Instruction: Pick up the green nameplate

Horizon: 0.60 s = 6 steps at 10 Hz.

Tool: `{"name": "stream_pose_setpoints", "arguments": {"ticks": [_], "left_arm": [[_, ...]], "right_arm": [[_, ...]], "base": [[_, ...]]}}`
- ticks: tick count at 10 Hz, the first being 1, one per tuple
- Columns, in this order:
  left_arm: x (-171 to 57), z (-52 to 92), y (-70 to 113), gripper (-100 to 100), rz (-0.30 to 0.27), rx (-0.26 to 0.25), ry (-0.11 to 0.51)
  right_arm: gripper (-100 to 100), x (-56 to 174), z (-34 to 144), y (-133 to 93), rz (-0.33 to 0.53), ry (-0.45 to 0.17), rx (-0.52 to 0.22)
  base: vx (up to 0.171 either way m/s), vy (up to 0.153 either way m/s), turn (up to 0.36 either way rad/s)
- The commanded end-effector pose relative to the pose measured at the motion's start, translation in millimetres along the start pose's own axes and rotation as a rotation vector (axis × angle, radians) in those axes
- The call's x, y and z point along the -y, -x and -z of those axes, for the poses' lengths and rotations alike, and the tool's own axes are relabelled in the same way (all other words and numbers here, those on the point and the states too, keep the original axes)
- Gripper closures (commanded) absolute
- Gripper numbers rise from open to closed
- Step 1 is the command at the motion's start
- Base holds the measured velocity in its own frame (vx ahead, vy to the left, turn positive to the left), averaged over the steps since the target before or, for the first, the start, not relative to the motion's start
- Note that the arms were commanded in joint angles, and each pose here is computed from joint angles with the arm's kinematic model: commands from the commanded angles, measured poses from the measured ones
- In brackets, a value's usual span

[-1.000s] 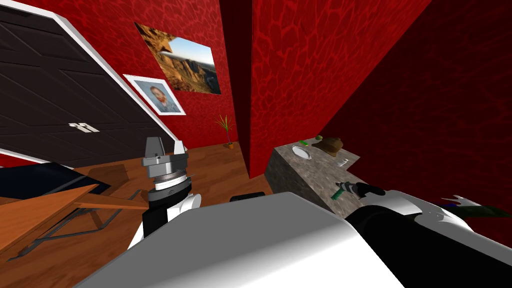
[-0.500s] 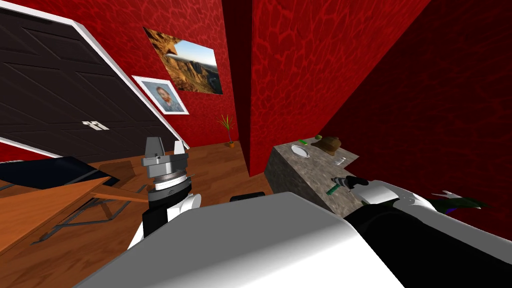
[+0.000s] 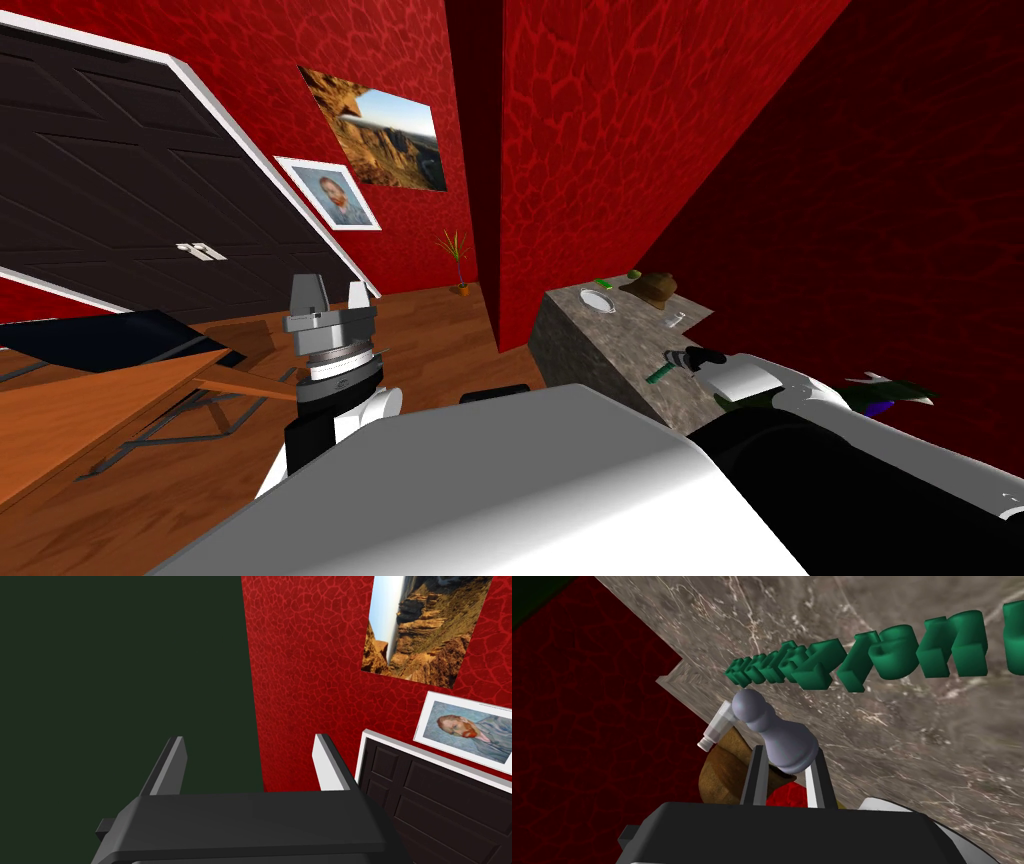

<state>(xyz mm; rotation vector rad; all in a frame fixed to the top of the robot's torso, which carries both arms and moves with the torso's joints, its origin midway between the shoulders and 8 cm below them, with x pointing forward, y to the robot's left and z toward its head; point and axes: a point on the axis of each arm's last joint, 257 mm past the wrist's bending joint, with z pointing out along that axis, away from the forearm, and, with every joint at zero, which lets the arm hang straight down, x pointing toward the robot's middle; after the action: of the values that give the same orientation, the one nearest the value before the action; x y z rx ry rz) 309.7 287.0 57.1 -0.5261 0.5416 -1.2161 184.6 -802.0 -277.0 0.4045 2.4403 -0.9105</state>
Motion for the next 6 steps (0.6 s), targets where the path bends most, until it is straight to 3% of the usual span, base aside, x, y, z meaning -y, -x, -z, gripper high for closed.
{"name": "stream_pose_setpoints", "arguments": {"ticks": [1, 3, 4, 5, 6], "left_arm": [[0, 0.0, 0.0, 0, 0.000, 0.000, 0.000], [0, 0.0, 0.0, 0, 0.000, 0.000, 0.000], [0, 0.0, 0.0, 0, 0.000, 0.000, 0.000], [0, 0.0, 0.0, 0, 0.000, 0.000, 0.000], [0, 0.1, 0.0, 0, 0.000, 0.000, 0.000]], "right_arm": [[100, 0, 0.0, 0, 0.000, 0.000, 0.000], [100, 0, 0.0, 0, 0.000, 0.000, 0.000], [0, 0, 0.0, 0, 0.000, 0.000, 0.000], [100, 0, 4.2, -6, -0.006, 0.021, 0.016], [100, 3, 4.9, -14, 0.000, 0.016, 0.002]], "base": [[0.000, 0.000, 0.000], [0.000, 0.000, 0.000], [0.000, 0.000, 0.000], [0.088, 0.010, -0.053], [0.118, 0.021, -0.036]]}}
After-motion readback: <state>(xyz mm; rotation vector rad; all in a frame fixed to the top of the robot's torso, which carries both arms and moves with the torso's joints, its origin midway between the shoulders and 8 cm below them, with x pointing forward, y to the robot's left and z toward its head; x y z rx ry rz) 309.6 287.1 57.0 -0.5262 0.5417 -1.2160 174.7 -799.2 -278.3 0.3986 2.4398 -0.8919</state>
